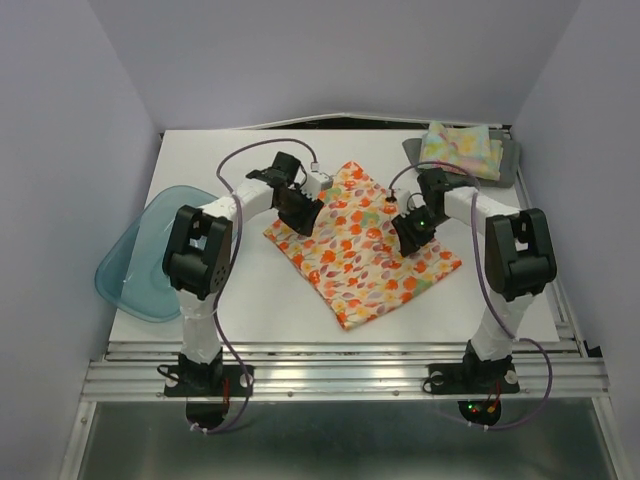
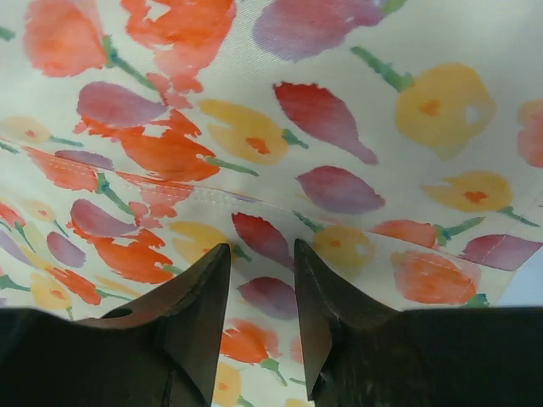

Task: Fold and stack the skirts
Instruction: Flatten the skirt out, then fold the skirt

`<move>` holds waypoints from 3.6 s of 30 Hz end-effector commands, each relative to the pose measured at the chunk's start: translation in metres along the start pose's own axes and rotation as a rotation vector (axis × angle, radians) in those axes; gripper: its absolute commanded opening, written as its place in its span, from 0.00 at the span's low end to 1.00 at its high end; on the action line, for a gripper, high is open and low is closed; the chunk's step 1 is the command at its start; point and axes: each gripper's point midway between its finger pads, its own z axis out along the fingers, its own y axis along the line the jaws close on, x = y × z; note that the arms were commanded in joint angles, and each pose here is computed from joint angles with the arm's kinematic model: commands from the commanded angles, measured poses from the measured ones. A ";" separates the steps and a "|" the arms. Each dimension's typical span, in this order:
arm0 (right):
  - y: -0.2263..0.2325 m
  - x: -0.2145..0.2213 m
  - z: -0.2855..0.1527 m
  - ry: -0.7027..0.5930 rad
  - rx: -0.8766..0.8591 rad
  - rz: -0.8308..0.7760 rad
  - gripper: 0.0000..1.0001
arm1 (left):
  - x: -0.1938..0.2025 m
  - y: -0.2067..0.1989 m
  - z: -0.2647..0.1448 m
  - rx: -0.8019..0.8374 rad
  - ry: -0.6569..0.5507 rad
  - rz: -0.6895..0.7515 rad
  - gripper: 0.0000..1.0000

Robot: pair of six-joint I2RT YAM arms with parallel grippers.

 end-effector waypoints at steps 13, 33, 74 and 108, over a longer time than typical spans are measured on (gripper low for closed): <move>0.163 0.048 0.012 0.108 -0.342 -0.192 0.52 | -0.021 0.013 0.057 0.079 0.032 -0.012 0.54; -0.062 -0.190 -0.072 -0.427 0.042 -0.358 0.71 | -0.097 0.052 -0.038 -0.013 -0.181 0.159 0.70; -0.130 -0.160 0.019 -0.317 0.171 -0.469 0.01 | -0.050 0.127 0.014 -0.093 -0.034 0.109 0.38; 0.048 -0.013 -0.059 -0.256 0.014 -0.491 0.01 | 0.082 -0.024 -0.073 -0.021 -0.041 0.378 0.00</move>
